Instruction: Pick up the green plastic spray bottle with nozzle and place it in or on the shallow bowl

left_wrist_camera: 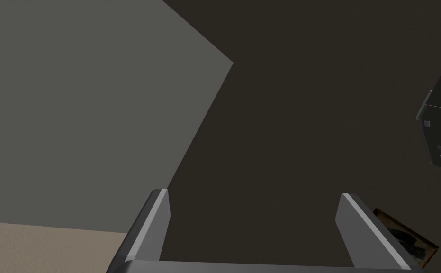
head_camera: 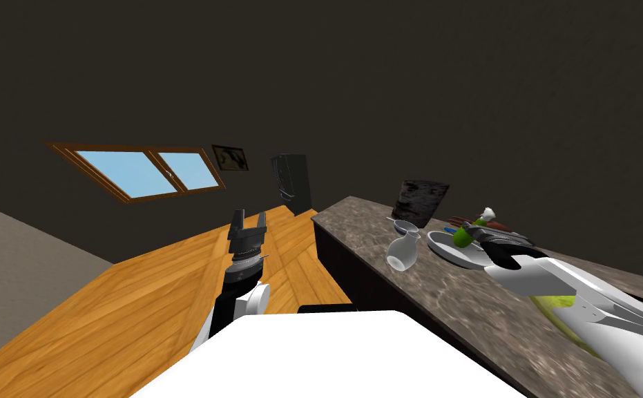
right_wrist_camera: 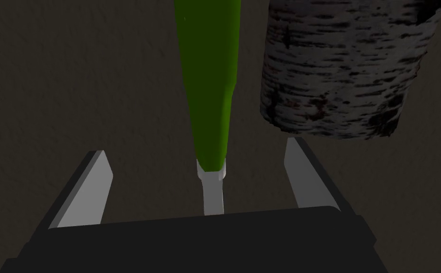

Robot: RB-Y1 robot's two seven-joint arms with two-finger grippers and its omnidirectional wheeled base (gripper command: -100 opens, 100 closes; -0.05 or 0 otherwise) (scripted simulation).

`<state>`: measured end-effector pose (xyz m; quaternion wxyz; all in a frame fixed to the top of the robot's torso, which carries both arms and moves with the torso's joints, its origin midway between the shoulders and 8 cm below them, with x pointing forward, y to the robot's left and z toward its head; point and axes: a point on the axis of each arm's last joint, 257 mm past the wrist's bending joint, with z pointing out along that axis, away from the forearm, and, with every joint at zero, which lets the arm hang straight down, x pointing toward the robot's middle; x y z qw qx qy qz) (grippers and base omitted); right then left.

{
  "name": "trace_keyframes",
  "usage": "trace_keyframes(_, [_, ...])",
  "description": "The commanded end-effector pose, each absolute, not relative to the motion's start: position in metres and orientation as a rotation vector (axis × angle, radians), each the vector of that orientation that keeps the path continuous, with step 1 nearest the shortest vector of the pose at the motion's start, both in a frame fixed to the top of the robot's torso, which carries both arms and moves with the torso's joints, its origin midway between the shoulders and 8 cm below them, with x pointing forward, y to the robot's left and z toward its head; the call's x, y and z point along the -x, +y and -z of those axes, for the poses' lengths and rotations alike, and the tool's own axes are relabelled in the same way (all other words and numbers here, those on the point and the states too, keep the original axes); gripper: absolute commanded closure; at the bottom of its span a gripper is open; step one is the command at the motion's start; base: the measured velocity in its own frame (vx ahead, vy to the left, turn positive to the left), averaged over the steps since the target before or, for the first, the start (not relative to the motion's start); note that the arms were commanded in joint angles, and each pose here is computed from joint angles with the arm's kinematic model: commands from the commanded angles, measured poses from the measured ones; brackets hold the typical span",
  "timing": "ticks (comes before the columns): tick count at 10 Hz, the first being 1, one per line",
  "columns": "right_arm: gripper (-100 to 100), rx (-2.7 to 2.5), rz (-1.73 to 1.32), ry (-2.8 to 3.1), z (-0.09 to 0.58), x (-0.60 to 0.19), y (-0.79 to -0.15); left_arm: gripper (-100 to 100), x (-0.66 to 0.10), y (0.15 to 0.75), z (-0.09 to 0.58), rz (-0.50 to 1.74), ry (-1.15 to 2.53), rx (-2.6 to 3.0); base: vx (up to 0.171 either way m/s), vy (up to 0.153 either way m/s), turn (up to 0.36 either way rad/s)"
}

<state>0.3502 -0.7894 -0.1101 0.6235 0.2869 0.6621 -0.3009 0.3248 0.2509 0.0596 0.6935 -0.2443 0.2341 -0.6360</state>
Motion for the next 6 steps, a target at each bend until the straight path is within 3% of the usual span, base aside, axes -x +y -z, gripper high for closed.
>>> trace_keyframes(1, [-100, -0.659, 0.691, 1.520, 0.110, -0.350, -0.789, 0, -0.325, 0.251, -0.060, 1.420, 0.523, 0.546, 0.000, 0.000, 0.000])
trace_keyframes(2, [0, -0.659, 0.691, 1.520, 0.110, -0.350, -0.789, 0, -0.325, 0.251, -0.060, 1.420, 0.523, 0.546, 0.000, 0.000, 0.000])
trace_keyframes(3, [-100, -0.667, 0.699, 1.515, 0.098, -0.349, -0.796, 0, -0.325, 0.251, -0.060, 1.420, 0.523, 0.546, -0.027, 0.009, 0.065])
trace_keyframes(6, [-100, -0.678, 0.711, 1.510, 0.080, -0.347, -0.804, 0, -0.325, 0.251, -0.060, 1.420, 0.523, 0.546, -0.048, 0.012, 0.054])
